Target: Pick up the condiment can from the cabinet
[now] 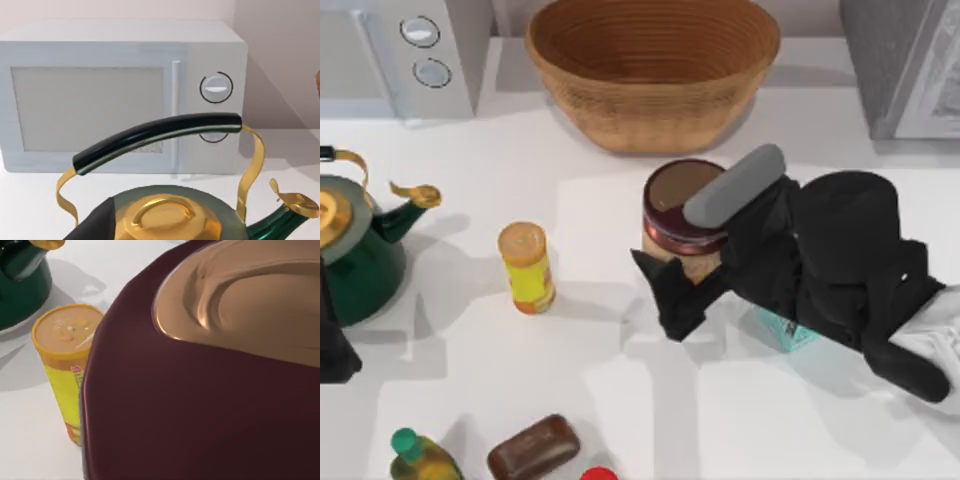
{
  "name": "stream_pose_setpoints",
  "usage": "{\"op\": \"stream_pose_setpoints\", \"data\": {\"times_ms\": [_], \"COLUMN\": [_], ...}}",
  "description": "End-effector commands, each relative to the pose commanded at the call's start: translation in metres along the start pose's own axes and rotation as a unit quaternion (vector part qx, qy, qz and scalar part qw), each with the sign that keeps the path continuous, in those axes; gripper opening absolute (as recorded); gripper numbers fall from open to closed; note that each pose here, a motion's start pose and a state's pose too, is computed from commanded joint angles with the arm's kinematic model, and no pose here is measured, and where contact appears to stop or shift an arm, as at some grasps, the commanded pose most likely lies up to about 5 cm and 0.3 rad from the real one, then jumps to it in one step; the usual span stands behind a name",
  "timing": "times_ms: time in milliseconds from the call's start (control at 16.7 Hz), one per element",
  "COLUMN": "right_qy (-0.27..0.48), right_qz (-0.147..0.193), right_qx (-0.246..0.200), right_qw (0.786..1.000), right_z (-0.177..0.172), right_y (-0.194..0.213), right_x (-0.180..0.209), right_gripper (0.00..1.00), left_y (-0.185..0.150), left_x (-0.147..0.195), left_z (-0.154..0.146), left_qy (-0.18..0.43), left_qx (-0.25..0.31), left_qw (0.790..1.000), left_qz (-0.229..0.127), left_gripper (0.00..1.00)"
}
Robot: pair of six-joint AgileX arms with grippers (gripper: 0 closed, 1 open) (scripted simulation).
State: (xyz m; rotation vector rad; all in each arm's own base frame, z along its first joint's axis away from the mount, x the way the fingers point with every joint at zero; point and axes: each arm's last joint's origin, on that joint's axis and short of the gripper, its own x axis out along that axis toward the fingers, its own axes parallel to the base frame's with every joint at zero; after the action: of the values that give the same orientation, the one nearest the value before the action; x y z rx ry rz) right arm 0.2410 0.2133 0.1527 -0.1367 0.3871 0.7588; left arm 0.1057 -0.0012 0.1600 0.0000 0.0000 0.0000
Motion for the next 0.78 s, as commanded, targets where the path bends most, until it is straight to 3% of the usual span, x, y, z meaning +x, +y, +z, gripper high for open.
{"op": "stream_pose_setpoints", "data": {"times_ms": [360,660,780], "right_qy": [0.006,0.004,0.004], "right_qz": [0.002,0.002,0.002], "right_qx": [0.001,0.001,0.001], "right_qw": [1.000,1.000,1.000], "right_z": [-0.020,-0.022,-0.022], "right_y": [0.001,0.001,0.001], "right_x": [0.049,0.053,0.053], "right_gripper": [0.00,0.00,0.15], "left_y": [0.000,0.000,0.000], "left_x": [0.000,0.000,0.000], "left_z": [0.000,0.000,0.000], "left_qy": [0.000,0.000,0.000], "left_qx": [0.000,0.000,0.000], "left_qw": [1.000,1.000,1.000], "left_qz": [0.000,0.000,0.000], "left_gripper": [1.00,1.00,1.00]}}
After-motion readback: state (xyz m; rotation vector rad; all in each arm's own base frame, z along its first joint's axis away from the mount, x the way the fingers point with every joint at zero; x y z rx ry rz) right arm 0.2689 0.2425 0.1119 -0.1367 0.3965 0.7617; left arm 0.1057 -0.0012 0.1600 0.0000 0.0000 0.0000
